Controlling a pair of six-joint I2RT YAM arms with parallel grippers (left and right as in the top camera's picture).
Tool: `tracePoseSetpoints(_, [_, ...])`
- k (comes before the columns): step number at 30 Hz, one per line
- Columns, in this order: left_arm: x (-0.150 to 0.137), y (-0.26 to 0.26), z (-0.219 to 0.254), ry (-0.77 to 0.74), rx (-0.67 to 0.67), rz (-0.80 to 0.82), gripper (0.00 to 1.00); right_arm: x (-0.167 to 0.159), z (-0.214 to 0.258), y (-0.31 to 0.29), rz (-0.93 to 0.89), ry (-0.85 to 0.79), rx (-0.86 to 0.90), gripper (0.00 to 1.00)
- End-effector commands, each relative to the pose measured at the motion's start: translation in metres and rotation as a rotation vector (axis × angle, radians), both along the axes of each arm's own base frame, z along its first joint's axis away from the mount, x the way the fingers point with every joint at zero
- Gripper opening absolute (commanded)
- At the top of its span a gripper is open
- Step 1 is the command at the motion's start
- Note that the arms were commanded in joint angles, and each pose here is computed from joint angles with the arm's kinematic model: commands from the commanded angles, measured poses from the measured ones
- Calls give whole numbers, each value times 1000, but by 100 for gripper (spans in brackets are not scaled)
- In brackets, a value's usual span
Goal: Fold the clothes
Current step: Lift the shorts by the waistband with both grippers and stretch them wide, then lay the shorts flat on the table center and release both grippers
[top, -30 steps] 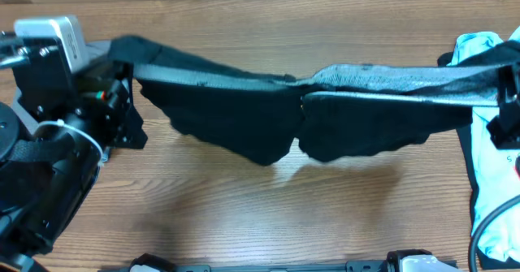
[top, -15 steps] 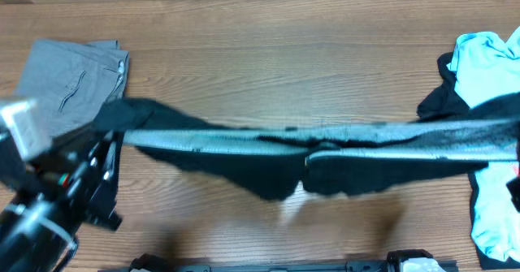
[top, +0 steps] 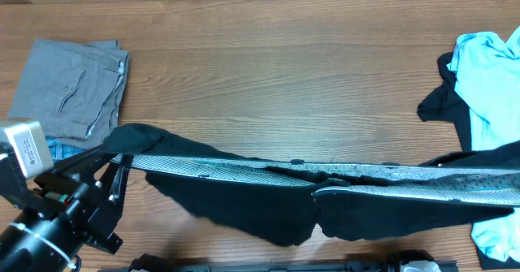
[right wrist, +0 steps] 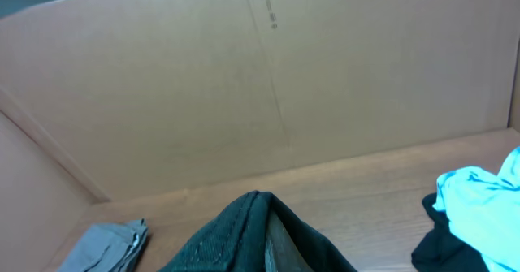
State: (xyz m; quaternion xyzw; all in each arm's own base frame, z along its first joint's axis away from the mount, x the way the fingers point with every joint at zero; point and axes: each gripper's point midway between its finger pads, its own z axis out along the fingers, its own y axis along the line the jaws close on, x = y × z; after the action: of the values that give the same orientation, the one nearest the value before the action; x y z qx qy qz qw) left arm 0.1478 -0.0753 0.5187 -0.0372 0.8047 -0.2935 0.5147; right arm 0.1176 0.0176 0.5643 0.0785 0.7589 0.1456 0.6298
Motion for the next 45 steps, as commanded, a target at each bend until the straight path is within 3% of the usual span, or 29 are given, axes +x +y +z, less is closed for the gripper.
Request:
tracePoseSetpoints(1, [11,5,-13,65,-25,71,4,10,-6,-6,-45,33,5,4])
tracePoseSetpoints(7, [17,2,-27,111,-6,67,4,16,-13,-6,-44,63,1,4])
tracePoseSetpoints(22, [6,3,-44,187,12,56,4,-6,-8,3,11,18,23,4])
tracePoseSetpoints(27, [21,27,-42,152,64,207,4,11,-22,4,12,90,30,4])
tracePoseSetpoints(32, [49,31,-48,180,113,275,4,64,-55,3,-13,266,13,4])
tracePoseSetpoints(36, [89,15,-72,273,198,259,4,125,-82,3,-30,402,-26,4])
tracePoseSetpoints(45, [228,-17,-158,455,372,247,4,280,-177,12,-16,656,-69,4])
